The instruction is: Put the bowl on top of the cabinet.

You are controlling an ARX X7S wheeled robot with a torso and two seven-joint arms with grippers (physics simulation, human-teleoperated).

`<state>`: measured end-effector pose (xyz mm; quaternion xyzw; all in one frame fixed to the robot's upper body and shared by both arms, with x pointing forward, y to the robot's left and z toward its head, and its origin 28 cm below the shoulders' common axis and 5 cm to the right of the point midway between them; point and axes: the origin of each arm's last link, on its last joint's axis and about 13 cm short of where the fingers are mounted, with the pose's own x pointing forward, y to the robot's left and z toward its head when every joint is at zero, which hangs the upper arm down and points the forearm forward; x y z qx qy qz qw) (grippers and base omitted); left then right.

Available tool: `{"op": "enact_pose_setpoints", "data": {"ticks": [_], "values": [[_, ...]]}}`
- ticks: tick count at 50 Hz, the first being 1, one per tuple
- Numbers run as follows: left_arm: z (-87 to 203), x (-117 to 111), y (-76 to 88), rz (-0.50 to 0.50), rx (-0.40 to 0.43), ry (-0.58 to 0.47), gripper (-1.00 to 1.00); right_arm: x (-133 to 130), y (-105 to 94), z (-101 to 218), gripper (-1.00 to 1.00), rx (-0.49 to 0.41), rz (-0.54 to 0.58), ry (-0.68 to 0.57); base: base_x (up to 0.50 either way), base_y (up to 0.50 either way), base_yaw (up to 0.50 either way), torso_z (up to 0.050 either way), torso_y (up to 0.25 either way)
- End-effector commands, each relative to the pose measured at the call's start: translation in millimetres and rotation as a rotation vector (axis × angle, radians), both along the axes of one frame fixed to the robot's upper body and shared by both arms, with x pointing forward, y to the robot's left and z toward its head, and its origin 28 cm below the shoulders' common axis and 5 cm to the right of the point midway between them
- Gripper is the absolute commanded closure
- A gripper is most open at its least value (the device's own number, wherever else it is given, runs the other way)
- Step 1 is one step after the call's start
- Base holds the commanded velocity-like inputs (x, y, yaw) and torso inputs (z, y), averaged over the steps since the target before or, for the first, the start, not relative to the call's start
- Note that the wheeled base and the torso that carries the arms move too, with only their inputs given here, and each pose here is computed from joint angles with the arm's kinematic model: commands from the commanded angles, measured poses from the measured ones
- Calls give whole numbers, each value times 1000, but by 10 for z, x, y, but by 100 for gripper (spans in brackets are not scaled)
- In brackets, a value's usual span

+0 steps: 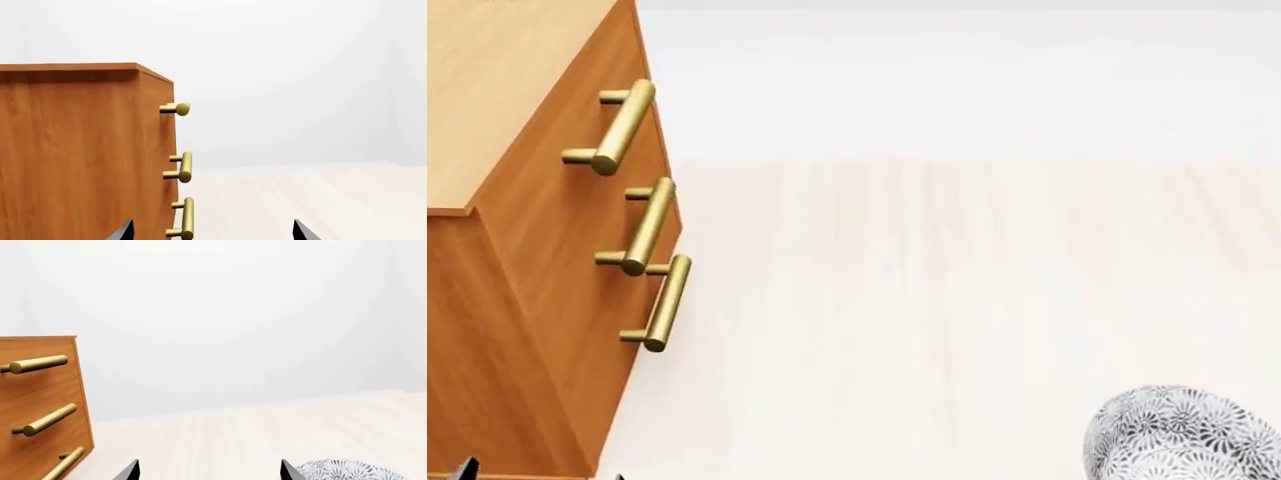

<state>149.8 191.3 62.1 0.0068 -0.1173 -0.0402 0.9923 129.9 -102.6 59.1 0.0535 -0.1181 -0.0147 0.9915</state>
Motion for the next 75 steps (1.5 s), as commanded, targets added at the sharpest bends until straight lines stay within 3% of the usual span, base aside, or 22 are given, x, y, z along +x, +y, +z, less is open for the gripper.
{"op": "enact_pose_setpoints", "data": {"ticks": [1,7,20,27,33,38,42,52,75], "values": [[-5,5,0,0,1,1,-100,3,1,1,-100,0,-17,-9,172,0,0,0,0],[-6,7,1,0,1,2,-100,-12,28,-16,-100,-33,-61,-58,57,0,0,0,0],[-2,2,2,2,0,1,-100,-50,15,21,-100,-1,-91,-93,0,0,0,0,0],[0,5,3,2,0,1,-100,-67,-32,114,-100,112,-167,-87,0,0,0,0,0],[-5,11,1,2,-1,4,-100,-51,-61,182,-100,182,-311,-62,0,0,0,0,0],[-3,9,3,1,-3,3,-100,-64,-99,215,-100,228,-321,-87,0,0,0,0,0],[-5,9,1,1,-3,4,-100,-58,-138,232,-100,287,-276,-38,0,0,0,0,0],[-7,8,1,1,-3,5,-100,-65,-242,281,-100,413,-315,-22,0,0,0,0,0],[-5,11,1,2,-3,5,-100,-85,-402,317,-100,521,-381,-58,0,0,0,0,0]]}}
